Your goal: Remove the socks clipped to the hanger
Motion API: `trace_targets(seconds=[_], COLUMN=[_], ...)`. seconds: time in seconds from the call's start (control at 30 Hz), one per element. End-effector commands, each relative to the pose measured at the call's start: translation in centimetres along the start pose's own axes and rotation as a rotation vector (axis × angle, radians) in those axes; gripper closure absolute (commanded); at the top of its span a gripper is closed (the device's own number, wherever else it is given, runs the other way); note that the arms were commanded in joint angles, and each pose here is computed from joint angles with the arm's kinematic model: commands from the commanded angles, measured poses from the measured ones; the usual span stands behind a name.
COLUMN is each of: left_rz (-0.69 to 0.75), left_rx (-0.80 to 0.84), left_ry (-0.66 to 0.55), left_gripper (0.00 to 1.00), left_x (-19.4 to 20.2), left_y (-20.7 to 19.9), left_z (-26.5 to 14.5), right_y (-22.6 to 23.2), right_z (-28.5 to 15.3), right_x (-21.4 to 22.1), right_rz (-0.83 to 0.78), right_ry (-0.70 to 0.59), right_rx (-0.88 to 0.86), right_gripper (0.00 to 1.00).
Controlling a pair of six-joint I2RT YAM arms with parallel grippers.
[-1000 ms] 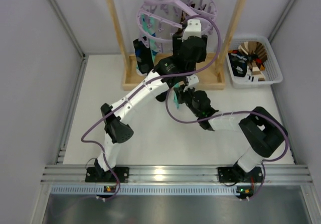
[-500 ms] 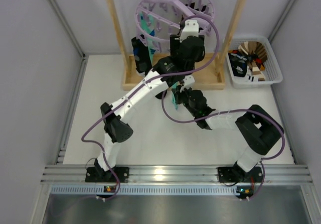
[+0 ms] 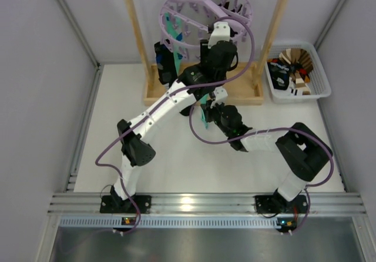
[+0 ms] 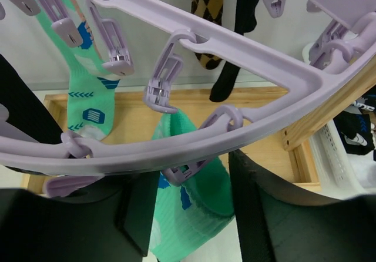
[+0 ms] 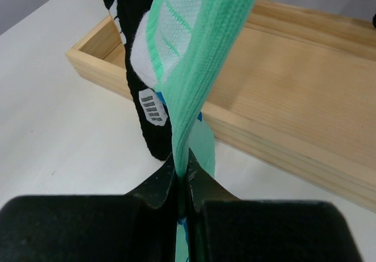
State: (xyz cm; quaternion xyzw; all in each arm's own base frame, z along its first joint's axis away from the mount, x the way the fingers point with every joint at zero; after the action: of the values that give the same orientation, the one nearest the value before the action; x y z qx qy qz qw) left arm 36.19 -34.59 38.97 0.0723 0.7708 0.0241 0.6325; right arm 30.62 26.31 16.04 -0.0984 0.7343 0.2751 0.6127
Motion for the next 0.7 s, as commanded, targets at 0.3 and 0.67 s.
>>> trace_targets(seconds=[0.3, 0.67], left_rz=[-0.075, -0.077], left_rx=[-0.007, 0.007], left_ry=[-0.114, -0.116], left_gripper=[0.89, 0.6], left_x=[-5.0, -5.3], left_y=[3.3, 3.7], left_z=[-2.0, -2.0], right_y=[1.6, 1.4], right_z=[0.1, -1.5], right_x=[-0.4, 0.0], right_rz=[0.029, 0.074], right_ry=[-0.028, -0.049], right_rx=[-0.06, -0.067], right_gripper=[1.0, 1.0])
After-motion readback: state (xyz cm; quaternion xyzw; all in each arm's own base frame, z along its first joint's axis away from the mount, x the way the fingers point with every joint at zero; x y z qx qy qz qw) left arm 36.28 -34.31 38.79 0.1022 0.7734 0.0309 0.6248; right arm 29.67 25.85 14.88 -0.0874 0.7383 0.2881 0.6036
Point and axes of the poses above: each gripper's point midway between its finger pads, its own z axis out along the fingers, its own y axis along the line the jaws close on, x = y × z, the point moved 8 cm from there along -z, back along the fingers, and after that the axes turned 11 degrees about z, right-handed, at the moved point
